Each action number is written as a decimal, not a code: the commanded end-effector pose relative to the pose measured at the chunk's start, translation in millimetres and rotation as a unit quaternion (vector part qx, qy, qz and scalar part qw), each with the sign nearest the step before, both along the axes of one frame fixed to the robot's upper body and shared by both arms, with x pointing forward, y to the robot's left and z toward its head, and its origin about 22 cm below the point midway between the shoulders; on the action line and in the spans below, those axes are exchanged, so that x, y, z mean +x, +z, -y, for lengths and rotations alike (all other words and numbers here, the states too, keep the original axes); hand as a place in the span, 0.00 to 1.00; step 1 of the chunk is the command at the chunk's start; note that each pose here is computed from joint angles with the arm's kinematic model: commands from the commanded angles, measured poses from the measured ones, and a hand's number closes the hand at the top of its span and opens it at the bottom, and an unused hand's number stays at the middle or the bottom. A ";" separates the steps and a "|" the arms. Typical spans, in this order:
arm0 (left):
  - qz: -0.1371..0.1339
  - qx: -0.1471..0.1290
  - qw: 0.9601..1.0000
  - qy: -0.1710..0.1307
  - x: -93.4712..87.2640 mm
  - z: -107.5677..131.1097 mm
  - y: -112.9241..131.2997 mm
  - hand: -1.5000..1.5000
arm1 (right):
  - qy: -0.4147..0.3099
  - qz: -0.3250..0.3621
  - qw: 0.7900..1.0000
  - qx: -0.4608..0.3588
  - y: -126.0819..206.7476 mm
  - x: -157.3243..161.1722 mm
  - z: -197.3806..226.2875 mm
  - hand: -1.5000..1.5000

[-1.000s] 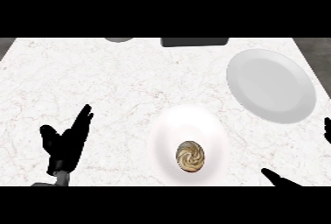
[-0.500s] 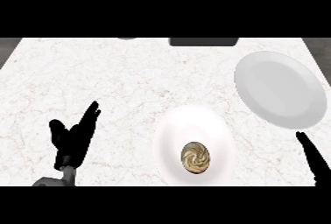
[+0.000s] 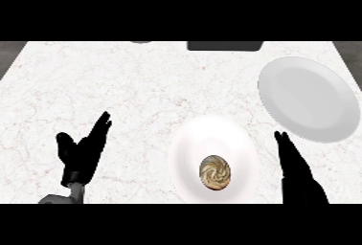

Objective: Pick the cupcake from the plate and place it in the plate

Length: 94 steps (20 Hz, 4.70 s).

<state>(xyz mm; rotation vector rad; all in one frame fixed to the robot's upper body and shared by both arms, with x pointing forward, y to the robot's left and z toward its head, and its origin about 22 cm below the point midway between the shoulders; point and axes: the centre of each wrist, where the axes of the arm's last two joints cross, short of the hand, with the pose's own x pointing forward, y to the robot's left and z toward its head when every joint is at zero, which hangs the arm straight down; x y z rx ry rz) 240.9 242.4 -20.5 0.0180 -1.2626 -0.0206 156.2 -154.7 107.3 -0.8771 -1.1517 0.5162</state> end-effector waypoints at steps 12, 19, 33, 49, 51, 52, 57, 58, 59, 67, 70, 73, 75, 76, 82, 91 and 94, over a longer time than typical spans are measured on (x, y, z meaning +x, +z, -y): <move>-0.044 -0.003 0.999 0.001 -10.3 0.3 -0.9 0.50 | -0.038 -0.088 0.995 0.001 -20.6 22.8 -83.1 0.00; -0.038 -0.002 0.999 0.005 -4.2 -0.8 -8.7 0.50 | -0.058 -0.122 0.990 -0.043 -33.5 32.3 -72.1 0.00; -0.048 -0.010 0.999 0.002 1.2 5.2 -18.6 0.50 | -0.010 -0.198 0.978 -0.066 -85.3 49.7 -70.4 1.00; -0.038 -0.006 0.999 0.015 -4.9 5.8 -1.8 0.50 | 0.026 0.033 0.992 -0.120 -53.0 46.4 -72.0 1.00; -0.036 -0.011 0.999 0.010 -15.5 -5.1 -20.5 0.50 | 0.124 0.058 0.985 -0.105 -56.2 29.1 -75.1 1.00; -0.041 -0.007 0.999 0.014 -3.8 -15.8 -14.8 0.50 | 0.167 0.073 0.979 -0.093 -49.9 16.9 -91.8 1.00; -0.033 -0.003 0.999 0.006 -9.0 -13.3 -7.8 0.50 | 0.221 0.194 0.953 -0.071 -25.2 -5.3 -81.4 1.00; -0.041 -0.014 0.999 0.004 -19.9 2.6 -13.5 0.50 | 0.212 0.203 0.953 -0.074 -37.1 -10.0 -73.9 1.00; -0.036 -0.011 0.999 0.012 -3.5 -6.5 -5.1 0.50 | 0.201 0.215 0.953 -0.068 -24.9 0.7 -75.2 1.00; -0.039 -0.013 0.999 0.007 -5.4 -2.2 -1.8 0.50 | 0.060 0.263 0.963 0.026 -4.6 14.9 -26.1 1.00; -0.036 -0.004 0.999 0.004 -9.6 0.3 -8.9 0.50 | 0.028 0.282 0.957 0.064 -11.4 25.7 13.7 1.00; -0.038 -0.017 0.999 -0.001 -6.0 -0.3 -9.7 0.50 | 0.011 0.305 0.947 0.101 -10.6 41.5 35.7 1.00; -0.037 -0.006 0.999 0.005 -7.9 26.8 -17.3 0.50 | -0.010 0.317 0.944 0.087 -9.5 68.3 52.8 1.00; -0.041 -0.005 0.999 0.005 -8.1 -0.7 -19.5 0.50 | -0.015 0.316 0.947 0.063 -38.6 65.1 57.4 1.00; -0.035 0.000 0.999 0.003 0.2 8.5 -15.8 0.50 | -0.076 0.349 0.934 0.031 -34.5 124.2 126.2 1.00; -0.038 -0.009 0.999 -0.008 -6.1 19.9 -19.6 0.50 | -0.084 0.352 0.931 0.035 -43.2 189.1 200.3 1.00; -0.028 -0.007 0.999 -0.014 -0.6 10.9 -7.0 0.50 | -0.078 0.352 0.932 0.031 -51.6 201.5 222.0 1.00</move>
